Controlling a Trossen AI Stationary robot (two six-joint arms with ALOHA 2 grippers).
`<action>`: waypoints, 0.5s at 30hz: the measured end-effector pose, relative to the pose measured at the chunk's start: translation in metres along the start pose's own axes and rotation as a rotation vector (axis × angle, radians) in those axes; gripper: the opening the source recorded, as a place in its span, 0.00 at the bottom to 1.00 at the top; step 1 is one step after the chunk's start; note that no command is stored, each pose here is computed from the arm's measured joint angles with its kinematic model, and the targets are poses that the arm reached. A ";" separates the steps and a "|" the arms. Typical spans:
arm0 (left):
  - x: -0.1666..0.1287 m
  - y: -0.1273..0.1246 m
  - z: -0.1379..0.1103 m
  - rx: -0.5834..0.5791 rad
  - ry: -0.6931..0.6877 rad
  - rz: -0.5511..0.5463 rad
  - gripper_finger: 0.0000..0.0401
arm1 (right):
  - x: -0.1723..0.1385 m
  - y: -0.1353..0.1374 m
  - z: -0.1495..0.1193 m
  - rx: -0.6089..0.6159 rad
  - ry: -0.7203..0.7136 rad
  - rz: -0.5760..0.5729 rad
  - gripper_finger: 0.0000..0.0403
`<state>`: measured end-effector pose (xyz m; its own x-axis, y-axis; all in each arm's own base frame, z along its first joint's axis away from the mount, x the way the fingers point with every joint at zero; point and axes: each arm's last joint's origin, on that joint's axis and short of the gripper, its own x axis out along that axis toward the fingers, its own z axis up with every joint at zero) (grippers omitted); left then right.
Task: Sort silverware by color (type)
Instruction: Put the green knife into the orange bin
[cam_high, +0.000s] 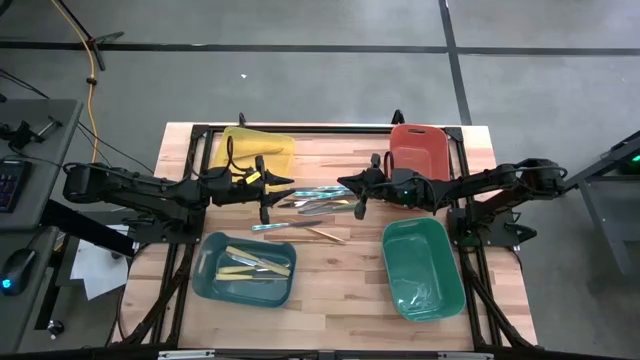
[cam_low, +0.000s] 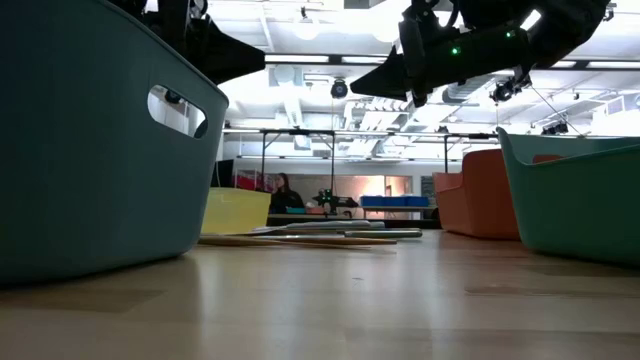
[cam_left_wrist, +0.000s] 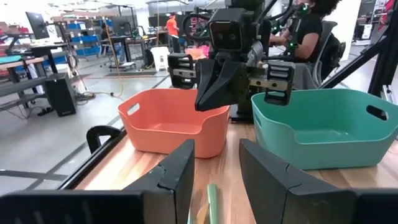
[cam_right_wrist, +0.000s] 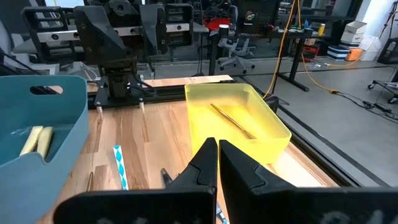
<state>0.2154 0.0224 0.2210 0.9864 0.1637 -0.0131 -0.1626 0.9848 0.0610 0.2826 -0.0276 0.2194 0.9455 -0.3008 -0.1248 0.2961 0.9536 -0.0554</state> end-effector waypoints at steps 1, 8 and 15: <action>0.000 0.000 0.000 -0.003 0.000 0.000 0.29 | 0.000 0.000 0.000 0.000 0.000 0.000 0.00; 0.000 0.000 0.000 -0.003 0.000 0.000 0.29 | 0.000 0.000 -0.004 -0.009 0.038 0.001 0.00; 0.000 0.000 0.000 -0.003 0.000 0.000 0.29 | 0.000 0.000 -0.005 -0.011 0.047 0.002 0.00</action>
<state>0.2154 0.0224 0.2210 0.9864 0.1637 -0.0131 -0.1627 0.9850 0.0575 0.2819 -0.0276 0.2149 0.9386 -0.2998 -0.1708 0.2927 0.9539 -0.0660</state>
